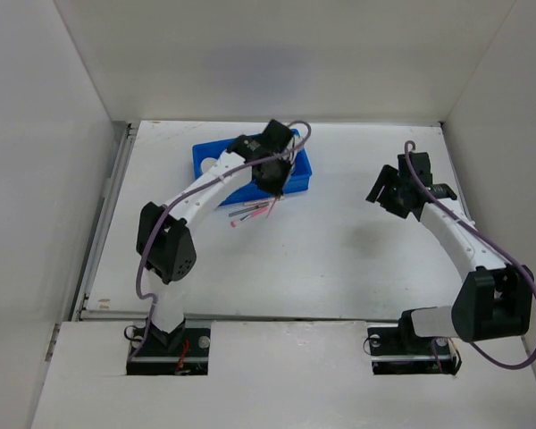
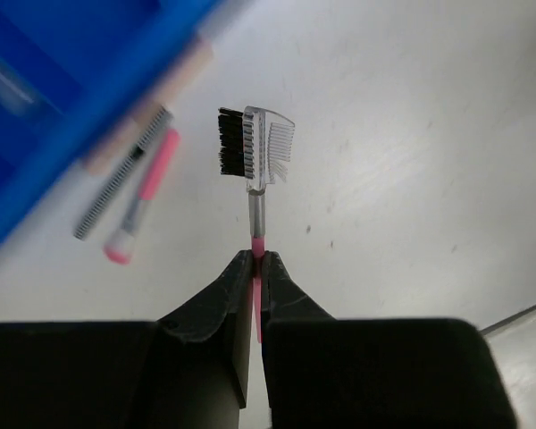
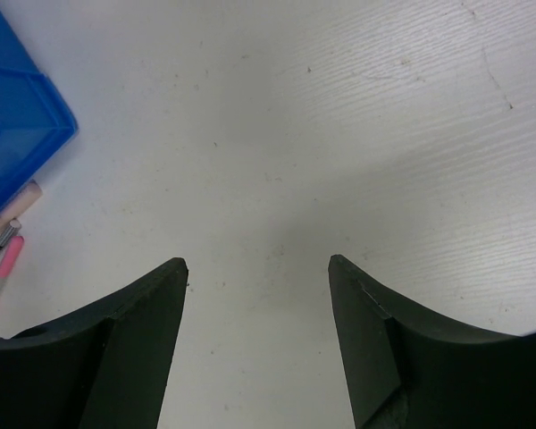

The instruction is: Organize the makeup

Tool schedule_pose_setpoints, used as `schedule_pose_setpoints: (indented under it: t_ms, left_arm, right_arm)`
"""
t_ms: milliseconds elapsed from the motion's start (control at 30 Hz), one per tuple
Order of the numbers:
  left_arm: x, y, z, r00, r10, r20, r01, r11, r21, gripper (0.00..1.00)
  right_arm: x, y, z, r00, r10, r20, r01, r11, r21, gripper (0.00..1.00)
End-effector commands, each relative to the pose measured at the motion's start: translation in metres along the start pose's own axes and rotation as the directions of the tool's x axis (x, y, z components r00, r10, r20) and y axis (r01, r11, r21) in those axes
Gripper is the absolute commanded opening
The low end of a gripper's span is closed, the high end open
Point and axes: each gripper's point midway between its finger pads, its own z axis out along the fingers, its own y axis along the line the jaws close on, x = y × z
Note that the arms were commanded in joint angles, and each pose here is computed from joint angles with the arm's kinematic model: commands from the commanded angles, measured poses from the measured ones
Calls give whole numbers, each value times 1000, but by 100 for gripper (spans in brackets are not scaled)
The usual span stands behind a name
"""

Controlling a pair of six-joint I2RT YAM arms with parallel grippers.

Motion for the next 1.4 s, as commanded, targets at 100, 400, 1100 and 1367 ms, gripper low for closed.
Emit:
schedule_pose_setpoints:
  t_ms: [100,400,1100,1367]
  left_arm:
    - [-103,42,-49,948,-202,245,222,974,-56,0]
    - [-162,95,-2,761,-556,334,572,818,60,0]
    - [-154,96,-47,820,-407,403,455,890,-26,42]
    - [-34,66,-36,978,-75,195,116,971,-209,12]
  right_arm:
    - [-25,10,-23,997,-11,80,14,999,-39,71]
    - [-27,13,-27,997,-11,75,15,999,-48,71]
    - [-23,12,-34,997,-30,72,34,998,-55,71]
    - [-14,10,-38,997,-21,68,26,997,-75,71]
